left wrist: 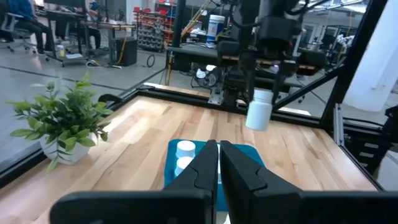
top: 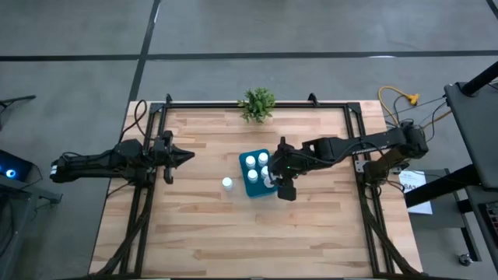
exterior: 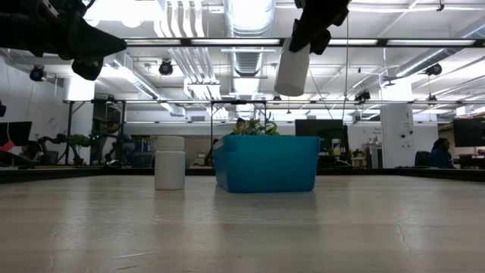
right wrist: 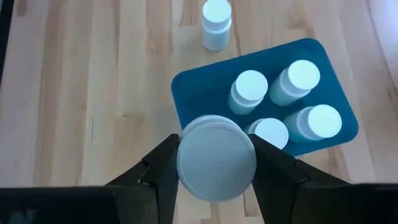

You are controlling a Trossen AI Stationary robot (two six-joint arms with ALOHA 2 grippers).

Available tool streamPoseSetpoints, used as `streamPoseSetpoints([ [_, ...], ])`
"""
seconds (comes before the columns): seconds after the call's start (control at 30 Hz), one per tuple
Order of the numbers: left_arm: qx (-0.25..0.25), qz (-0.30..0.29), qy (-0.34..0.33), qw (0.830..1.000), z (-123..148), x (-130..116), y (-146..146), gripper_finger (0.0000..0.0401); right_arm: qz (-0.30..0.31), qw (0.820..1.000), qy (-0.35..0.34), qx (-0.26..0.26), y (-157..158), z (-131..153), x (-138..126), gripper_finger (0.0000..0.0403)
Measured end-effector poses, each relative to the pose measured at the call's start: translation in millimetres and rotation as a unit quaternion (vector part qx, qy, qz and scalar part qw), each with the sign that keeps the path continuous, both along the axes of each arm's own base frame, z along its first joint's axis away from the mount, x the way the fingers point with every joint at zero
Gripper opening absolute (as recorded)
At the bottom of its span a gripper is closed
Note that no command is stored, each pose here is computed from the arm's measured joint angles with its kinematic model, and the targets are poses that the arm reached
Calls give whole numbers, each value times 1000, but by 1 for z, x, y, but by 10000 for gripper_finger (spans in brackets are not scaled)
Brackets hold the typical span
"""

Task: Pick and place pill bottles into a basket
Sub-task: Put the bottom white medicine bottle into the blue bin

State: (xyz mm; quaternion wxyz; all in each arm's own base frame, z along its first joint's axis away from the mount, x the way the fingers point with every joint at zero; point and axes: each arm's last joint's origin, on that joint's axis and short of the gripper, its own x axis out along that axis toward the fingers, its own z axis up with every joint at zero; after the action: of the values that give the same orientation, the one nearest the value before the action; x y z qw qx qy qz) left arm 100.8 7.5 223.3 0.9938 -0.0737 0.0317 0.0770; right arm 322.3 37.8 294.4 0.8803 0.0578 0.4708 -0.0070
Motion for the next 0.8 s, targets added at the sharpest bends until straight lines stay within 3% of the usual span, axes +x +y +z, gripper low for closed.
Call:
streamPoseSetpoints([
  [0.47,0,4,-1,1000,0,0,0,0,26,999,14,23,-14,-7,5,150],
  [0.8,0,4,-1,1000,0,0,0,0,39,998,41,21,-14,-28,19,150],
])
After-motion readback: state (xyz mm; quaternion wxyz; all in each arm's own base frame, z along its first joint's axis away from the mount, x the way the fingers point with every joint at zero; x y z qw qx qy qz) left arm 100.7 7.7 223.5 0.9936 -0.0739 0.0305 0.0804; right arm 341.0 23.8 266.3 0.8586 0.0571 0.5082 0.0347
